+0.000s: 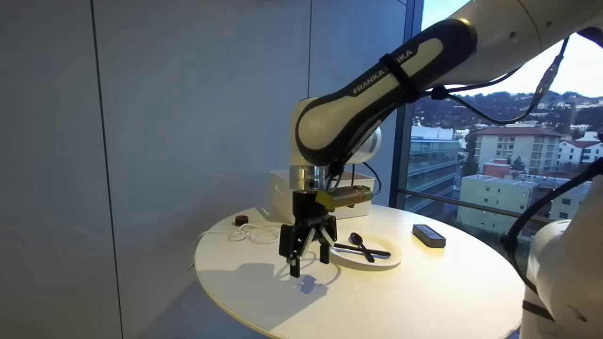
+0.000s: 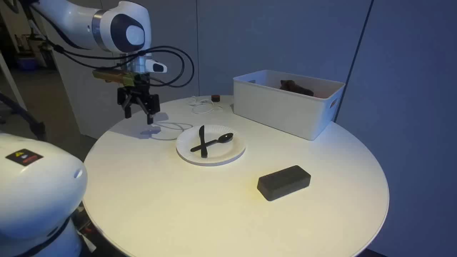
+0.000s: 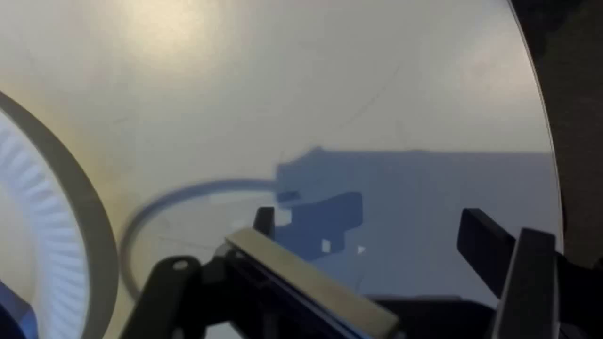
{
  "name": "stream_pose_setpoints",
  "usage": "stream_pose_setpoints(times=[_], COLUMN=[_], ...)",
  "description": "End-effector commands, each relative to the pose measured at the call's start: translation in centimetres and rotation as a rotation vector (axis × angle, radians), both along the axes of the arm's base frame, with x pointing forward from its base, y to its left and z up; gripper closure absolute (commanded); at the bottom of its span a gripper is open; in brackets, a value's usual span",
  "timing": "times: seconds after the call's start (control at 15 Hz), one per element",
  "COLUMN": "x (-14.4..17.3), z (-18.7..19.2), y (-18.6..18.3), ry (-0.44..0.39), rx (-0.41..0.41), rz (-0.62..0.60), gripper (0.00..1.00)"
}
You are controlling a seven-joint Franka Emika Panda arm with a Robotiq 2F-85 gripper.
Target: Move the black knife to the left side of the white plate and then move the black spoon to the right side of the white plate
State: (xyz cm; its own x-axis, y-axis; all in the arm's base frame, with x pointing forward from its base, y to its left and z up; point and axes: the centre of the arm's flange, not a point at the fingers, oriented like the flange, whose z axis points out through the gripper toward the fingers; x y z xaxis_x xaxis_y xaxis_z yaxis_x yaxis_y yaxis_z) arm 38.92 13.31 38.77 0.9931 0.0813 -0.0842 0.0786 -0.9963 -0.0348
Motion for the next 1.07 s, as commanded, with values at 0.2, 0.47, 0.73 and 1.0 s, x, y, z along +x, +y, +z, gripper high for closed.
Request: stream_pose_setpoints(times=[0.2,0.47,0.73,1.0], x=[0.23,0.24,0.25,0.25], z=[0.48,0.49,0.50,0.50], y=[0.09,0.09,0.09,0.09], ry=[-0.011,-0.011,-0.011,-0.011], rx=[0.003,0.003,0.003,0.003], rz=[0.000,0.000,0.000,0.000], gripper=[0.00,0.00,0.00,0.00])
